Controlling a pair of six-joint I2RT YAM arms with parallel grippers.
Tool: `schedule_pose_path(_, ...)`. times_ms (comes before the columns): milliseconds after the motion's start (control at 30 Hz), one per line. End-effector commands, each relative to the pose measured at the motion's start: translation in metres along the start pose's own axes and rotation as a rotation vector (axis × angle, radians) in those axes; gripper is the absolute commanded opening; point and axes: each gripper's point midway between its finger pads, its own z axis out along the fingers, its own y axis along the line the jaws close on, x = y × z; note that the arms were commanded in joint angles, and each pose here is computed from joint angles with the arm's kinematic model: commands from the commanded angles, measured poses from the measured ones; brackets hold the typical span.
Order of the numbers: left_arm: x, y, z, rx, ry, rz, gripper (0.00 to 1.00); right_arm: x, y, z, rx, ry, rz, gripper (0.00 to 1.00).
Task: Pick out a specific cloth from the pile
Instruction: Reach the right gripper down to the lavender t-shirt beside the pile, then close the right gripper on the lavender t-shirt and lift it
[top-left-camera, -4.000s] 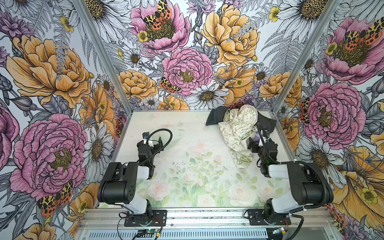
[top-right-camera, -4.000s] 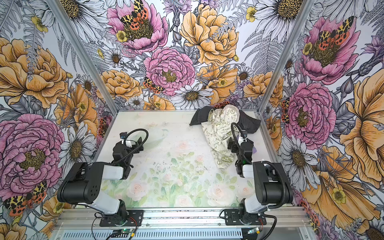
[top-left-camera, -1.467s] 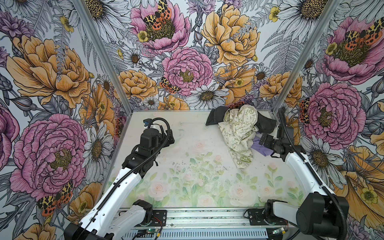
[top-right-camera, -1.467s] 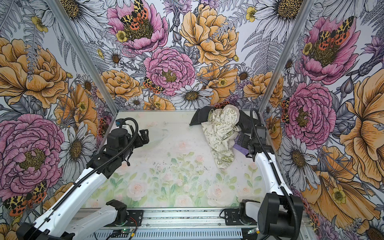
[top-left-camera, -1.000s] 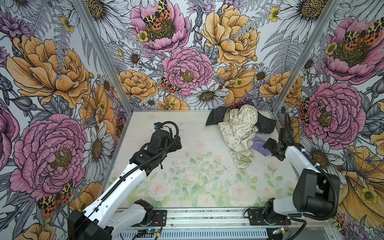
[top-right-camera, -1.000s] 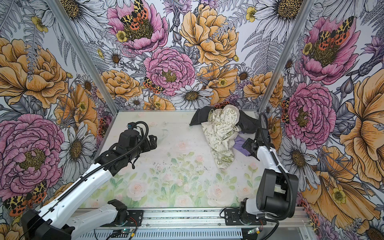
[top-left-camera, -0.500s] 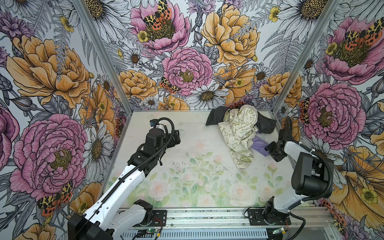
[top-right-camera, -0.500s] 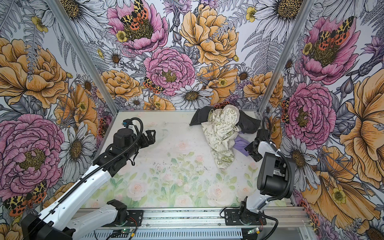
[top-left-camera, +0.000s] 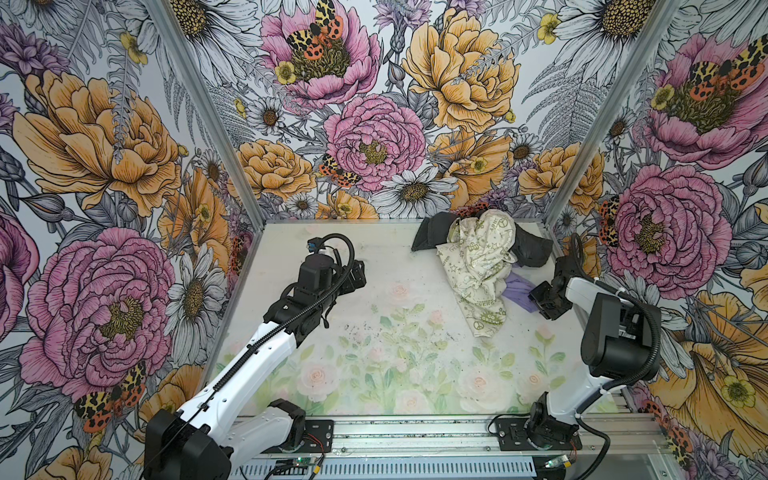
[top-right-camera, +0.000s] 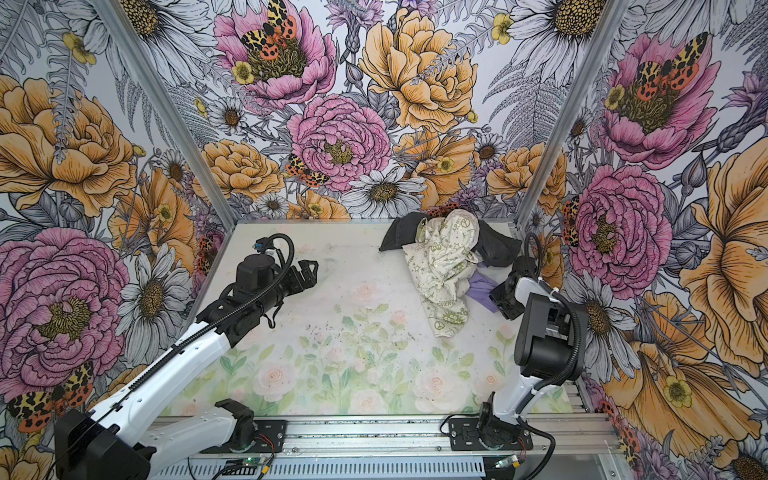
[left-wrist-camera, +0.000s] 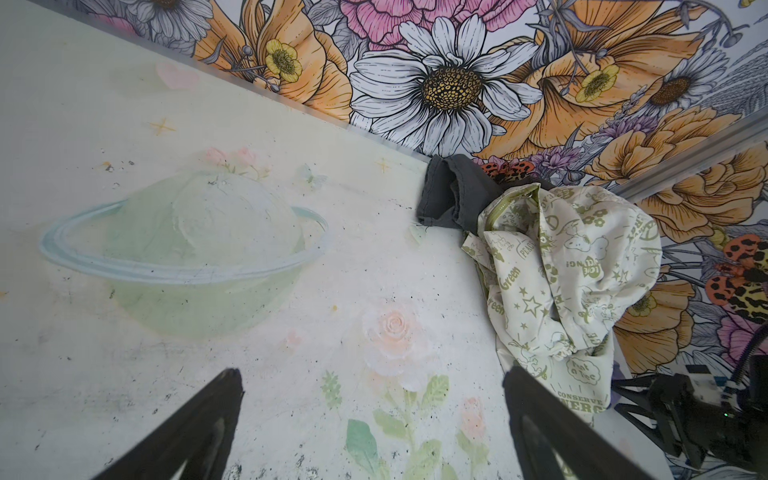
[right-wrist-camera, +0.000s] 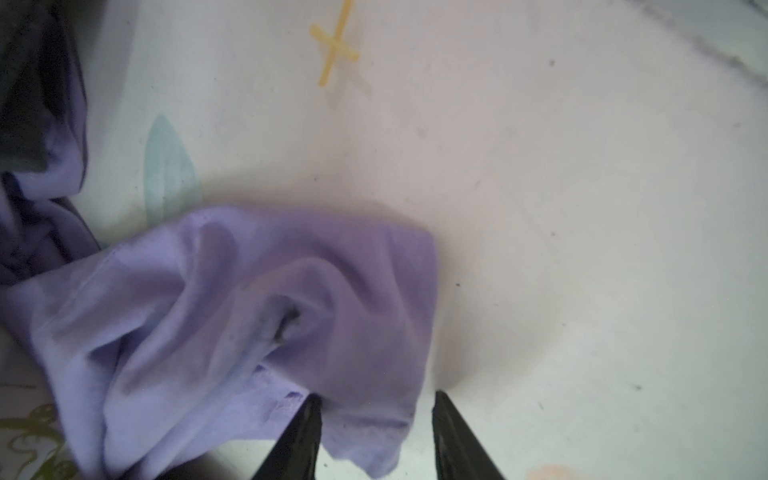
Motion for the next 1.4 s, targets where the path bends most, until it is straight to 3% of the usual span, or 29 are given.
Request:
schedule_pose_path(0, -0.011, -0.009, -0.002, 0.044, -0.024, -0.003, 0.99, -0.009, 0.007, 0.0, -0.022, -0.018, 0.03, 0.41)
schedule_pose_path(200, -0.011, -0.004, -0.003, 0.042, -0.024, -0.015, 0.99, -0.006, 0.003, 0.007, -0.002, -0.005, 0.04, 0.31)
schedule_pose_path(433, -0.012, -0.003, -0.005, 0.055, -0.033, -0.023, 0.99, -0.009, 0.005, 0.004, -0.005, -0.02, 0.041, 0.09)
schedule_pose_path(667, -0.018, -0.011, -0.012, 0.119, -0.048, 0.003, 0.99, -0.021, 0.026, -0.018, -0.066, -0.077, 0.007, 0.0)
schedule_pose_path(1367, -0.032, -0.05, -0.011, 0.303, -0.073, 0.112, 0.99, -0.049, 0.116, -0.141, -0.351, -0.31, -0.112, 0.0)
